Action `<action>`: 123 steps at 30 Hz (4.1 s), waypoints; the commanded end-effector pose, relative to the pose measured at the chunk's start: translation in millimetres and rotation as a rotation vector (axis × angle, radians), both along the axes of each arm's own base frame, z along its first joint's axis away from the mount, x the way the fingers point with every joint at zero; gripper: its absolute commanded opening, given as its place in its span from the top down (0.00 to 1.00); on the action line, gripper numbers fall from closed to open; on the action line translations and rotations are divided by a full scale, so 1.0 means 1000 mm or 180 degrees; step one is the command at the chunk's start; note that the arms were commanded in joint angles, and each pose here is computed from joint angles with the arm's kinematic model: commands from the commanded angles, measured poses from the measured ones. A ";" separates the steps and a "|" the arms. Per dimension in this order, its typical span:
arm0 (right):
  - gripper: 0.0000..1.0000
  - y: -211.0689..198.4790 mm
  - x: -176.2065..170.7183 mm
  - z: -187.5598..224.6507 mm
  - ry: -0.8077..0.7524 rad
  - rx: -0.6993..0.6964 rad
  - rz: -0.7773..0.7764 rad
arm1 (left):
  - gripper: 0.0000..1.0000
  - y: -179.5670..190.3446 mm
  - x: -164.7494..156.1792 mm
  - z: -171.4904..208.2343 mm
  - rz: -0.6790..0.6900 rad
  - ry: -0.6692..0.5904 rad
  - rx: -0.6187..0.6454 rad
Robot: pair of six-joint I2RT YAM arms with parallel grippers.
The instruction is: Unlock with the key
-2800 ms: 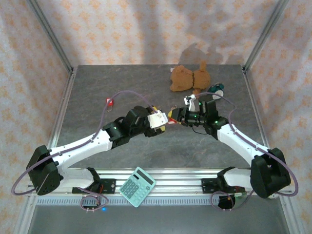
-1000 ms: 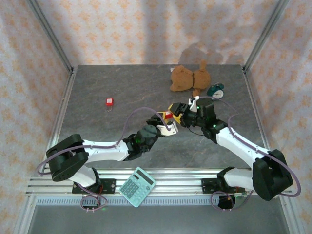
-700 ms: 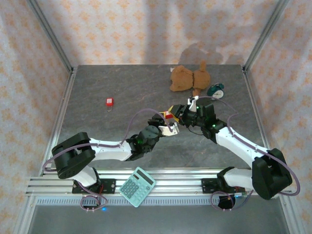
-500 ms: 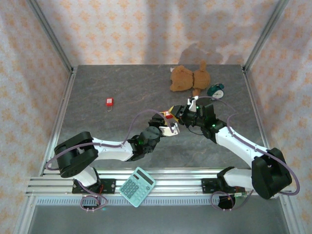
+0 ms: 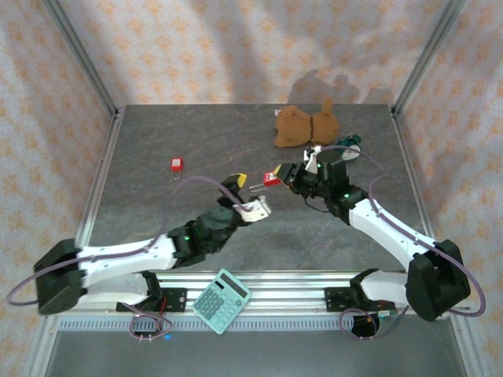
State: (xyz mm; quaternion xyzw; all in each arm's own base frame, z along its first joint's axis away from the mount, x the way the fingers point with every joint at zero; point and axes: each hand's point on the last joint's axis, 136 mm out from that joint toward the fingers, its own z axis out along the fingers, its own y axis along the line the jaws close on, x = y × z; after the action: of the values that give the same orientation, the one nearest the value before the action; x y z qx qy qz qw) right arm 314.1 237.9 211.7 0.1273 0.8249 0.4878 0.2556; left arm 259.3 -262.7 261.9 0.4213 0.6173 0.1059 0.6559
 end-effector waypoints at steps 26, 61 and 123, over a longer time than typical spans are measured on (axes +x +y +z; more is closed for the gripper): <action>0.79 0.107 0.042 -0.058 -0.0318 0.0122 0.0336 | 0.18 0.099 -0.034 -0.002 0.0554 0.0360 -0.1669; 0.79 0.108 0.147 -0.143 0.0115 0.0187 -0.0045 | 0.19 0.113 -0.039 -0.009 0.0607 0.0402 -0.1853; 0.37 -0.113 -0.033 -0.008 -0.0255 -0.2167 -0.0962 | 0.04 0.190 -0.018 0.062 0.1849 0.0414 -0.3011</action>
State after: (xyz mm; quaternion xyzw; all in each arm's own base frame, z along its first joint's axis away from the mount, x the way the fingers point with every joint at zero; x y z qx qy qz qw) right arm 285.3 139.1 209.8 0.1488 0.8868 0.2000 0.3892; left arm 238.4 -75.7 319.4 -0.0773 0.7204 -0.0116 0.6892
